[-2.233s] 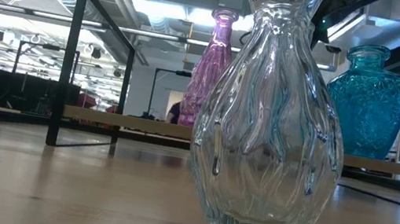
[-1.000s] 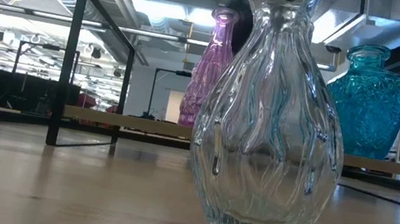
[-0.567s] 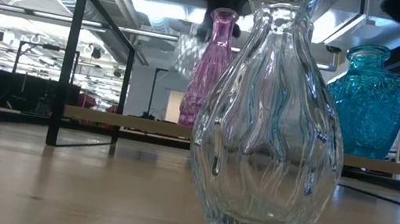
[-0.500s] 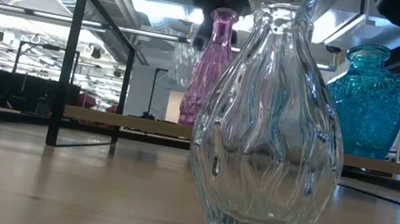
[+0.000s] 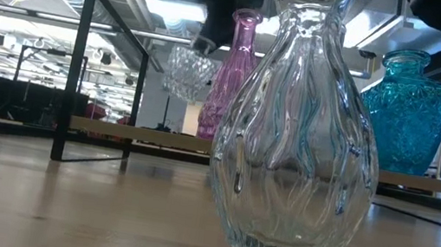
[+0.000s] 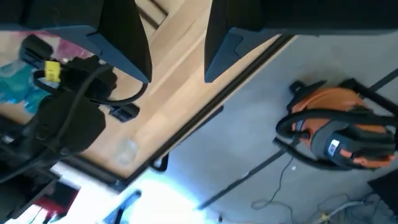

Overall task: Sort vases onto shelf
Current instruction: Put the transparent vase

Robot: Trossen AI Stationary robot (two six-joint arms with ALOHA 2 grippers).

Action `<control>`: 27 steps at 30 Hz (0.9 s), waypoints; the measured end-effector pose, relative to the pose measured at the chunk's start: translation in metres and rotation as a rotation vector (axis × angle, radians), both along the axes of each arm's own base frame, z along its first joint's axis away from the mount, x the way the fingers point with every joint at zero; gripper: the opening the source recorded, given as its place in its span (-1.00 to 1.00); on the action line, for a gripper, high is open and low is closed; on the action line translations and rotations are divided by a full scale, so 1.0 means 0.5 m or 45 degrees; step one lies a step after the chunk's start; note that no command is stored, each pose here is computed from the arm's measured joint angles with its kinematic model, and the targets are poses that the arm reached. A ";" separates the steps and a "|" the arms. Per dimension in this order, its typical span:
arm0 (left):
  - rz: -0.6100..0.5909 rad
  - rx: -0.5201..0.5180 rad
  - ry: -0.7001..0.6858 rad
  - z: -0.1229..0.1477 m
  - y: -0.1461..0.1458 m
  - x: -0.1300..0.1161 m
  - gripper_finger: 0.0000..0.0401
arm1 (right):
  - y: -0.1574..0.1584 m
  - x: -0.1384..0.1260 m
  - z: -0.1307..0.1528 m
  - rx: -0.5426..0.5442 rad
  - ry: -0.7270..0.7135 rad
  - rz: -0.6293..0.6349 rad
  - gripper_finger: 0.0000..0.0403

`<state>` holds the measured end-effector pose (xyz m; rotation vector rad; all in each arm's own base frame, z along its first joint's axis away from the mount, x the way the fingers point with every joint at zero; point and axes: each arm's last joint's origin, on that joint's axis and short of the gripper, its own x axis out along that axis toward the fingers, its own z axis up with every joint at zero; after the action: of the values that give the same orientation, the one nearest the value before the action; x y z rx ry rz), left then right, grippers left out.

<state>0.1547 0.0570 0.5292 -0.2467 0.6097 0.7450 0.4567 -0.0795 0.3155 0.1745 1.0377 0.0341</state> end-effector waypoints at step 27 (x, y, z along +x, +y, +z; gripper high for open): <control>-0.047 -0.095 0.273 -0.137 0.007 0.115 -0.30 | 0.006 0.061 -0.103 0.063 0.036 0.049 -0.88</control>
<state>0.2121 0.0607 0.4606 -0.2256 0.8442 0.7185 0.4871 -0.0764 0.2643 0.2008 1.0692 0.0925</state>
